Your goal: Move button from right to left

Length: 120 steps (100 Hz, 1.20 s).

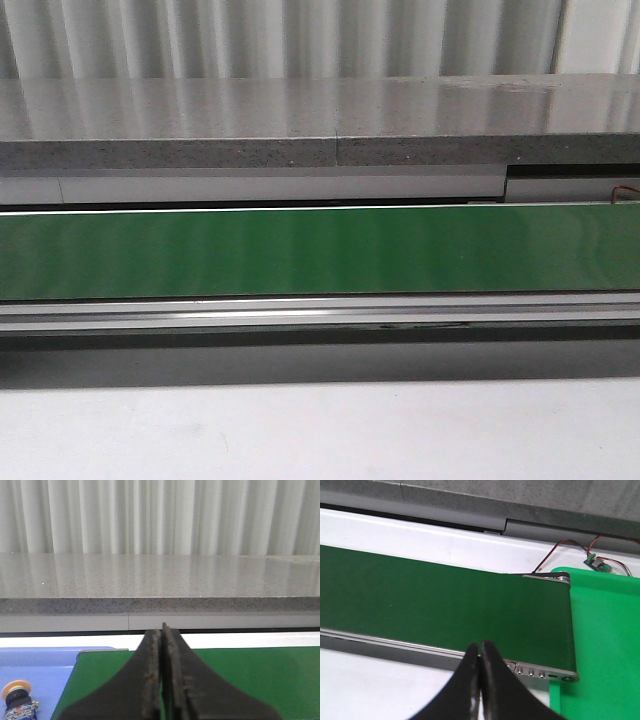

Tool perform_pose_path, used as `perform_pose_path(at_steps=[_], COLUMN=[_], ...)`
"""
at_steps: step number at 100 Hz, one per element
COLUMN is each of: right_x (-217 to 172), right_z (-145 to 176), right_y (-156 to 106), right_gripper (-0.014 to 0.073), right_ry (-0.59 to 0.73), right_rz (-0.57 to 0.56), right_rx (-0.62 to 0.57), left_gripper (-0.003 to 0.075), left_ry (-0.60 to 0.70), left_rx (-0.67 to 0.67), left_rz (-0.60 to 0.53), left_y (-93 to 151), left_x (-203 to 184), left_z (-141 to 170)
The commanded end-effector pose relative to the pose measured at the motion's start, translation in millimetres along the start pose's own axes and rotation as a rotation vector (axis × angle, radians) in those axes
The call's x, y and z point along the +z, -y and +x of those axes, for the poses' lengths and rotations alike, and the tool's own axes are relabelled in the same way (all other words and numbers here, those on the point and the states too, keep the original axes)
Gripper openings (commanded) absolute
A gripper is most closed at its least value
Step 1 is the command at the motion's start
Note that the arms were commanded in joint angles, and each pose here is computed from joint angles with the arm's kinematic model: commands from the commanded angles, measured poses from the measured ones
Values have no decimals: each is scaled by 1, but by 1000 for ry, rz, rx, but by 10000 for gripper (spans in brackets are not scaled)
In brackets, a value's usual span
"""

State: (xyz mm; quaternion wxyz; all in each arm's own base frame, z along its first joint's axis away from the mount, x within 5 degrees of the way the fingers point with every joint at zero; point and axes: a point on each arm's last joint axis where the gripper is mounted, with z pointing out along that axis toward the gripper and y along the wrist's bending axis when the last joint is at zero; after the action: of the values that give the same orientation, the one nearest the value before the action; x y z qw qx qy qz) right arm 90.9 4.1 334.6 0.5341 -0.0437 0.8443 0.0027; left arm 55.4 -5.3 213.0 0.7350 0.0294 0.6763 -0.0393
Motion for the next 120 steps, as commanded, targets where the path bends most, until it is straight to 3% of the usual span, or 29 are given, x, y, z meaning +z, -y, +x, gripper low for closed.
perform_pose_path(at_steps=[1,14,35,66,94,120], right_x=[-6,-11,-4,8,19,18], right_z=[-15,-6,42,107,126,125], right_y=[2,3,2,0,-1,-1], right_gripper=[-67,-67,-67,-67,-67,-67], right_ry=[150,278,437,511,535,577], right_rz=[28,60,104,119,117,113], right_rx=[-7,-8,30,115,117,124], left_gripper=[-20,-20,-20,-20,-20,-20], left_ry=[87,87,87,87,87,87], left_rx=[-9,-9,-9,-9,-9,-9], left_rz=[5,5,5,5,5,5], left_y=[0,0,0,0,0,0], left_x=[-2,-2,-2,-2,-2,-2], left_z=[-1,-1,-1,-1,-1,-1])
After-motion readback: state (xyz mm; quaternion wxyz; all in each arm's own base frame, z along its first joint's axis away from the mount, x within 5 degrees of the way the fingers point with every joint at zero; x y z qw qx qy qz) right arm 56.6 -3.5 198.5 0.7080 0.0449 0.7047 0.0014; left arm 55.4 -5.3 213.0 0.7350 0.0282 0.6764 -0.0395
